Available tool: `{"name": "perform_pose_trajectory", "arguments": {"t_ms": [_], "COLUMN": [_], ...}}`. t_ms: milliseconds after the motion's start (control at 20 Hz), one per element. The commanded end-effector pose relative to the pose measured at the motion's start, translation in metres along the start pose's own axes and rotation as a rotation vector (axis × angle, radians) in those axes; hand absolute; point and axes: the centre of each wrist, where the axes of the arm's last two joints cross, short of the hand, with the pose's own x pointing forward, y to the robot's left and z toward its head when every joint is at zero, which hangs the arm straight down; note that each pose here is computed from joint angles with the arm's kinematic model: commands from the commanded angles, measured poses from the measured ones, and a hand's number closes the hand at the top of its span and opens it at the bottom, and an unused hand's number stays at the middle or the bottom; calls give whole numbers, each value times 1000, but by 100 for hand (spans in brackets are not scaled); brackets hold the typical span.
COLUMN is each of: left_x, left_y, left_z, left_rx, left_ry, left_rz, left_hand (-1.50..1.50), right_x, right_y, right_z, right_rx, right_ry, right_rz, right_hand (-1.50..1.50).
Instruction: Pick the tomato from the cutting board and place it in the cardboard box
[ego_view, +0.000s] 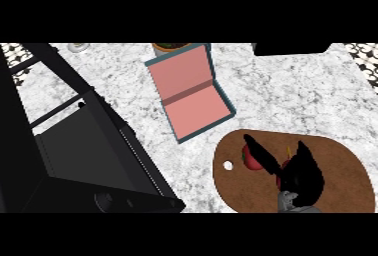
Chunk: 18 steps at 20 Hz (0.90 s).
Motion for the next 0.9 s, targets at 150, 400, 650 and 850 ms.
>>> {"name": "perform_pose_trajectory", "arguments": {"t_ms": [150,400,650,850], "left_x": [1,10,9,3], "left_y": [12,13,-15,-15], "left_z": [-9,-12,-9,-12], "left_rx": [-214,-242,-257,-282], "left_ry": [-35,-9,-29,-33], "left_rz": [-351,-356,-205,-295], "left_hand": [0,0,0,0], "right_x": [-3,11,35,34], "right_y": [12,20,35,35], "right_z": [-2,18,97,122], "right_rx": [29,7,144,188], "right_ry": [130,-121,-989,-1367], "right_rz": [96,188,400,505], "right_hand": [150,150,150,150]}}
